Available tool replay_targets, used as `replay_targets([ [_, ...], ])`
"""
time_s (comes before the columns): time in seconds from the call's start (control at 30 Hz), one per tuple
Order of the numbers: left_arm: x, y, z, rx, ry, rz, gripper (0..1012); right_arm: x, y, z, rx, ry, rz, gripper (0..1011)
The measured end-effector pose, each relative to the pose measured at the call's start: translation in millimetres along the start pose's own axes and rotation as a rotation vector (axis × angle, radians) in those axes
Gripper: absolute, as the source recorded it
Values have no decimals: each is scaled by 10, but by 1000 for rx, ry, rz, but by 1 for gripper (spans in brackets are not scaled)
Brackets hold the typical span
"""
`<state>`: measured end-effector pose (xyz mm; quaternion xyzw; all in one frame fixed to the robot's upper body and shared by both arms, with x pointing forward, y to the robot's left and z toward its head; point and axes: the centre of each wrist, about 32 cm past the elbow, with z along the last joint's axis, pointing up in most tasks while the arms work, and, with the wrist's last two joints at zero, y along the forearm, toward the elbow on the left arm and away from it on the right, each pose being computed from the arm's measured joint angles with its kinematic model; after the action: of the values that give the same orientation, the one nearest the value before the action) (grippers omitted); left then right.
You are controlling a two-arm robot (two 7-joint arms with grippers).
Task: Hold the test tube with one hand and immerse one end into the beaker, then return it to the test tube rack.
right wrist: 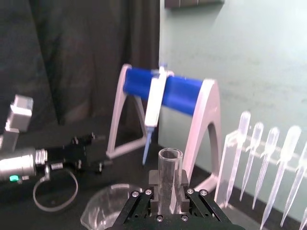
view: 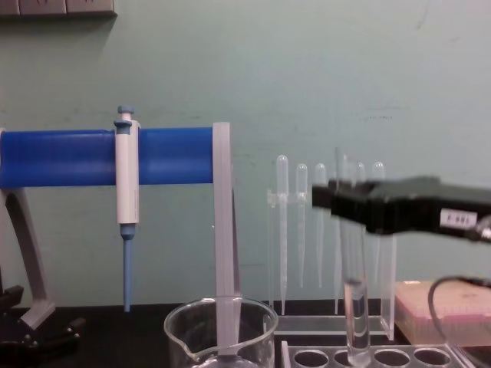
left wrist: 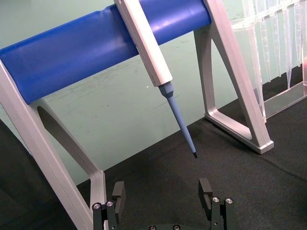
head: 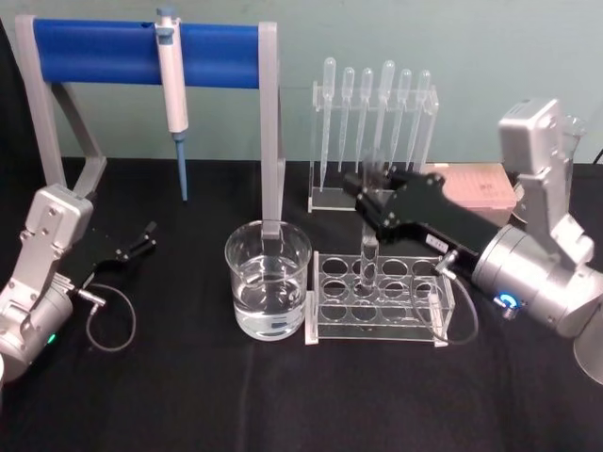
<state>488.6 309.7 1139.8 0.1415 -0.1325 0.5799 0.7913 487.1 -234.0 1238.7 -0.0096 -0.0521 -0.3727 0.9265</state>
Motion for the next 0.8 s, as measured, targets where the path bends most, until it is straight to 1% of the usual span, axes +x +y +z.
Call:
replay_targets([
  [0.03,0,0,0,0,0,0,1000,-7,-13,30,16,1,-3,225],
  [0.2,0,0,0,0,0,0,1000,-21,-27,85,39,3,-13,225],
  [0.8,0,0,0,0,0,0,1000,-24,-19,83,36,6,-17,225],
])
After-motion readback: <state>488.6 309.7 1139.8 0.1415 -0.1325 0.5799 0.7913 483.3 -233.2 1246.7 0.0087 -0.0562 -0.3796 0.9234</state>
